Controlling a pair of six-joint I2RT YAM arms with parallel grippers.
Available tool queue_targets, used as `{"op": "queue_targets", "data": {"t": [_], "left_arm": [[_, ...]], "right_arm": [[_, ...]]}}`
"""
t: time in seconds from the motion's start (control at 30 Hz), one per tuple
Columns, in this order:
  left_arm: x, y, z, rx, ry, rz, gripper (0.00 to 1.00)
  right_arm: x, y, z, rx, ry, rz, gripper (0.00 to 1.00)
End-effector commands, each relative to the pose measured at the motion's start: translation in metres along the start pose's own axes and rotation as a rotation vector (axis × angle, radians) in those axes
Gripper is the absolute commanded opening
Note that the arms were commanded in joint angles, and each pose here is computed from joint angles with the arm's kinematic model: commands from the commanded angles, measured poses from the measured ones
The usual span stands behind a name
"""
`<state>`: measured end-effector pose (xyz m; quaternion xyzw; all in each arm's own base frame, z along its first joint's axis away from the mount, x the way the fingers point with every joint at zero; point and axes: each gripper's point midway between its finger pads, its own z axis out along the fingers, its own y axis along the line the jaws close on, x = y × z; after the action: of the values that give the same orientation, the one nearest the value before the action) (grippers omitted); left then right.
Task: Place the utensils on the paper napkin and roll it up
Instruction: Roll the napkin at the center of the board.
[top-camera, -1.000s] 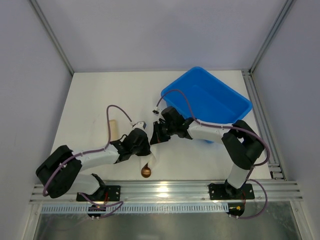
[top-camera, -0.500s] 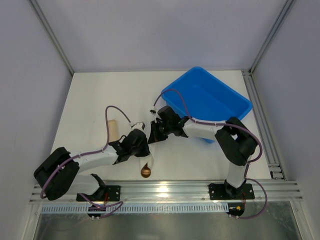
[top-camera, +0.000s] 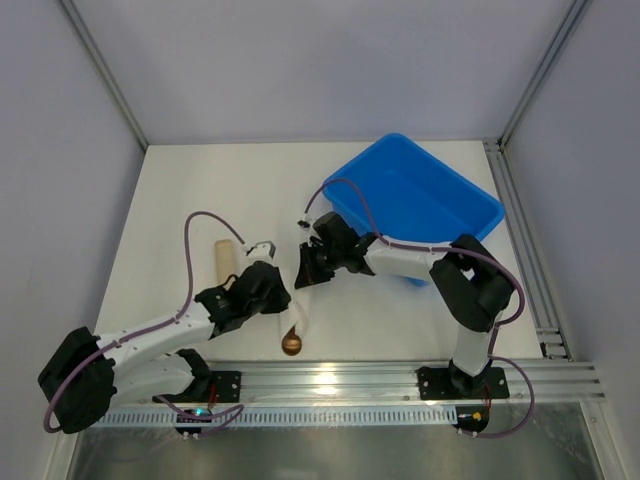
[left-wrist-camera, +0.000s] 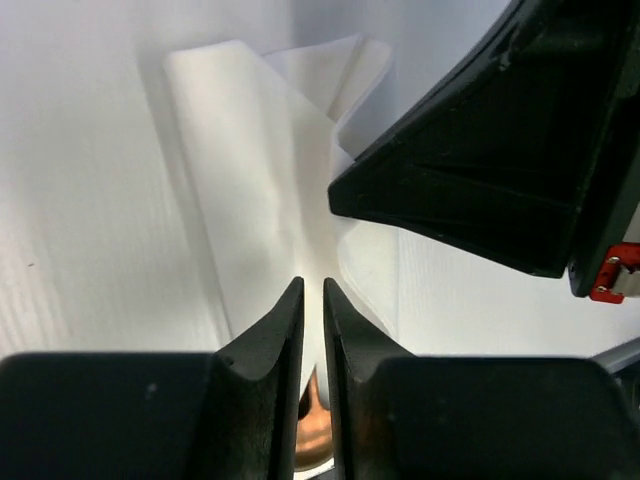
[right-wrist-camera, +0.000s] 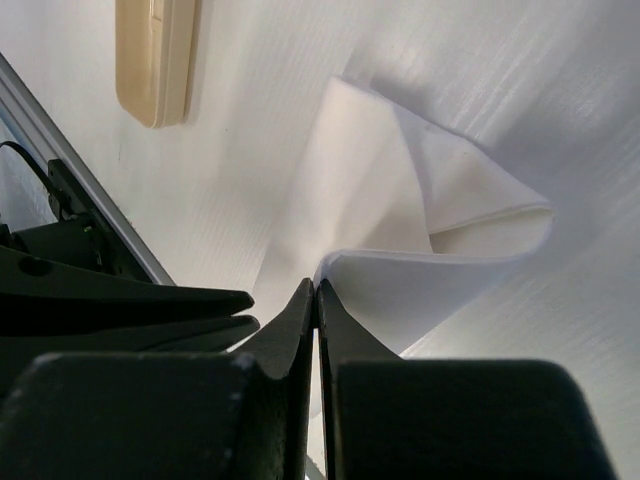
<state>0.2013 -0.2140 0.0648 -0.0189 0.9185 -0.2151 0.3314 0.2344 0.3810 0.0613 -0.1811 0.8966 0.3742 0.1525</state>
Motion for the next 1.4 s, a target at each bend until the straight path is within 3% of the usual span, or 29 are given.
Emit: {"op": "queue_targets", "data": {"t": [0.0,0.13,0.37,1.1,1.37], "left_arm": [[-0.008,0.018,-0.011,-0.102,-0.036,-0.015,0.14],[0.0,0.033,-0.011,-0.169,-0.014,-0.019,0.07],[0.011,0.045,-0.004,-0.218,0.016,-0.007,0.04],[0.025,0.052,0.008,-0.213,0.007,-0.079,0.0],[0.02,0.054,0.012,-0.19,-0.058,-0.116,0.0]], "right_arm": [[-0.015,0.021,-0.002,-0.036,-0.038,-0.056,0.04],[-0.015,0.027,-0.002,-0.04,-0.038,-0.068,0.04],[-0.014,0.034,-0.001,-0.045,-0.032,-0.081,0.04],[-0.014,0.061,0.021,-0.075,0.002,-0.102,0.04],[-0.008,0.068,0.026,-0.086,0.015,-0.106,0.04]]}}
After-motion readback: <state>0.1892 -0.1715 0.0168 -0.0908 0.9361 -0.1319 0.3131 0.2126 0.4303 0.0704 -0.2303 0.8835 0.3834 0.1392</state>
